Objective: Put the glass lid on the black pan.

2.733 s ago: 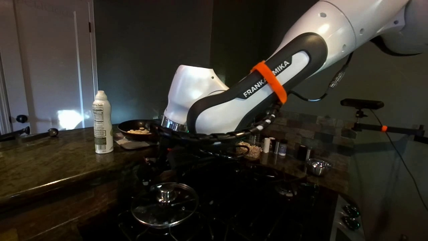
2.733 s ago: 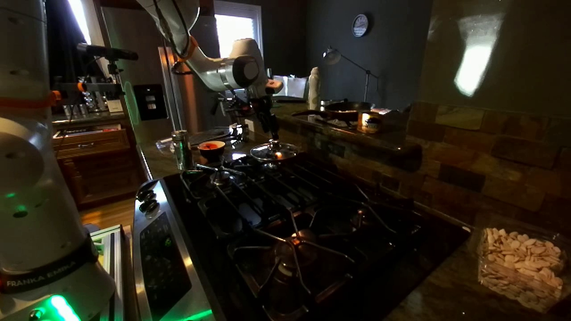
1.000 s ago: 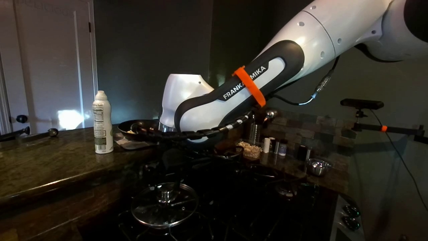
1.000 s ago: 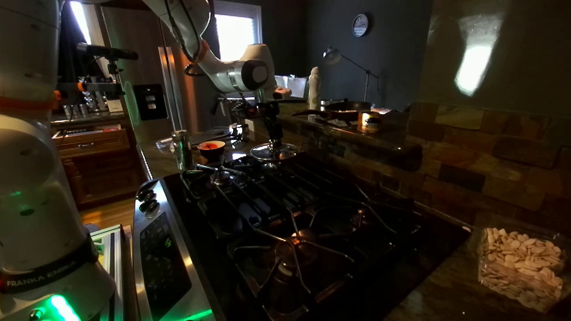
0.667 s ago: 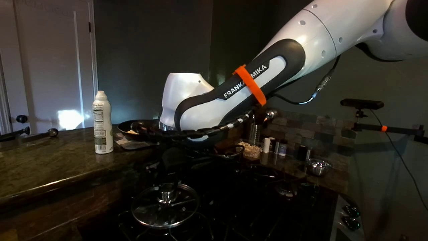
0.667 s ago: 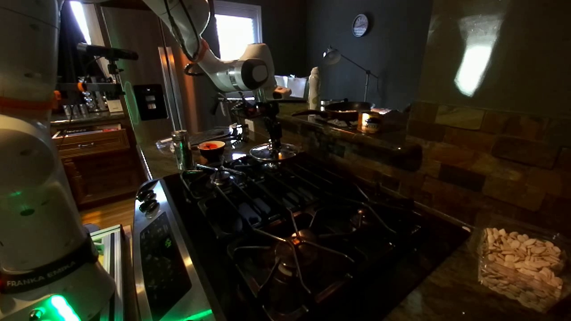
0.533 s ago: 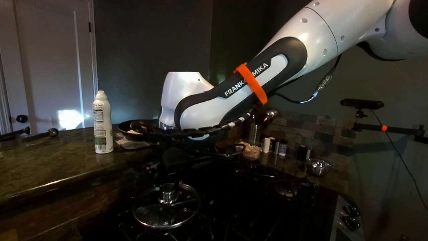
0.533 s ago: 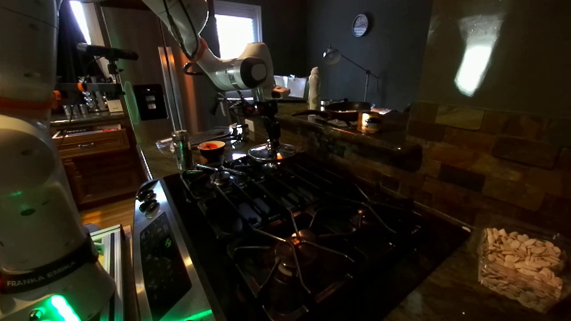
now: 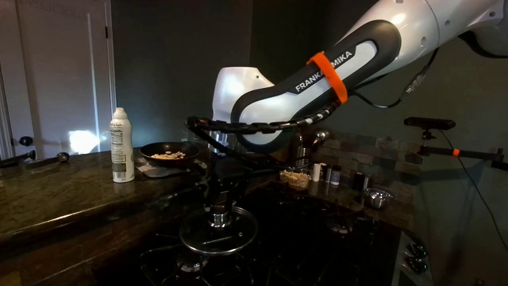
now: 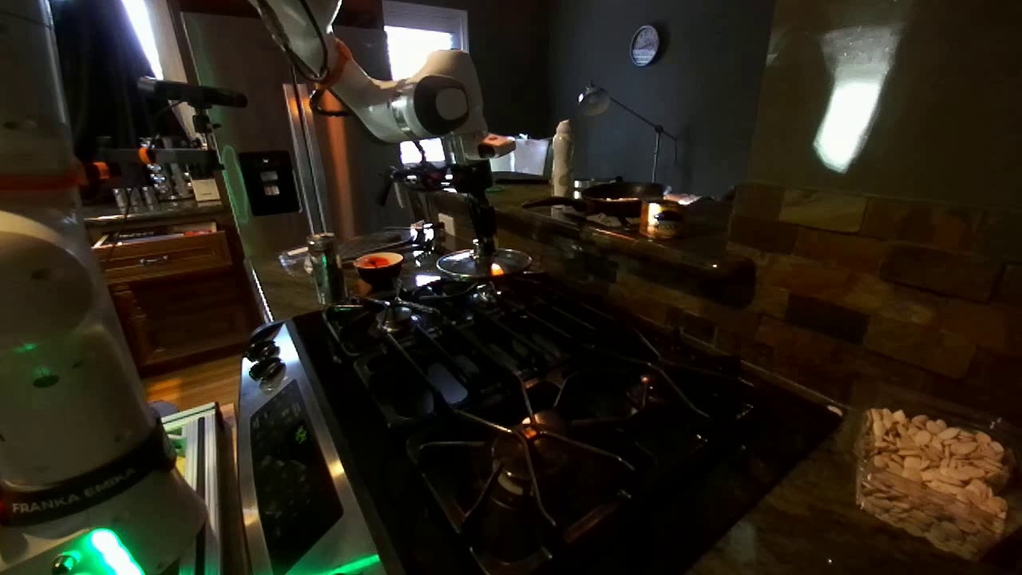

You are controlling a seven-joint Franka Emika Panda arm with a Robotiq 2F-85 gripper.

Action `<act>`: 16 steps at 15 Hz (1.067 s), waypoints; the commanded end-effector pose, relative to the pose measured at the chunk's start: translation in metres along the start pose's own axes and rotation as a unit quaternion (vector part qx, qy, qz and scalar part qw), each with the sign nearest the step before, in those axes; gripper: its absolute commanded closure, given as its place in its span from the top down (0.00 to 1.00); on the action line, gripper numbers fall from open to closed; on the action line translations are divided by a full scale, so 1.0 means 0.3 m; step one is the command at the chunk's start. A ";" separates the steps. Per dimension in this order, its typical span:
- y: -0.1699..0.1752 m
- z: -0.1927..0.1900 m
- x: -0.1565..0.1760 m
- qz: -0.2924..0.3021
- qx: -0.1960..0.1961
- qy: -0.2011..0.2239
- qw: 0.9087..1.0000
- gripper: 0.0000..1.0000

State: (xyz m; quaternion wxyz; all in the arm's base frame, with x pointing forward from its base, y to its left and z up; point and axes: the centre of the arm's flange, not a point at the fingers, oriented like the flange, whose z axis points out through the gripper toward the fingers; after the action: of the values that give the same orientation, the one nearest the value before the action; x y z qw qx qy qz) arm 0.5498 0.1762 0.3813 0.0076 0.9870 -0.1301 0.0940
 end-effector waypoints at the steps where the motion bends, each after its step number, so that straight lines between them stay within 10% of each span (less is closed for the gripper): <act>1: 0.185 -0.062 -0.102 0.042 -0.018 -0.029 0.999 0.23; 16: 0.280 -0.485 -0.020 0.078 -0.040 0.143 0.986 0.23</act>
State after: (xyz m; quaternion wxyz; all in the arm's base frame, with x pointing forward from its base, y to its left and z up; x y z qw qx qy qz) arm 0.4960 0.1025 0.5232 0.0587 0.9489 -0.2079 0.2301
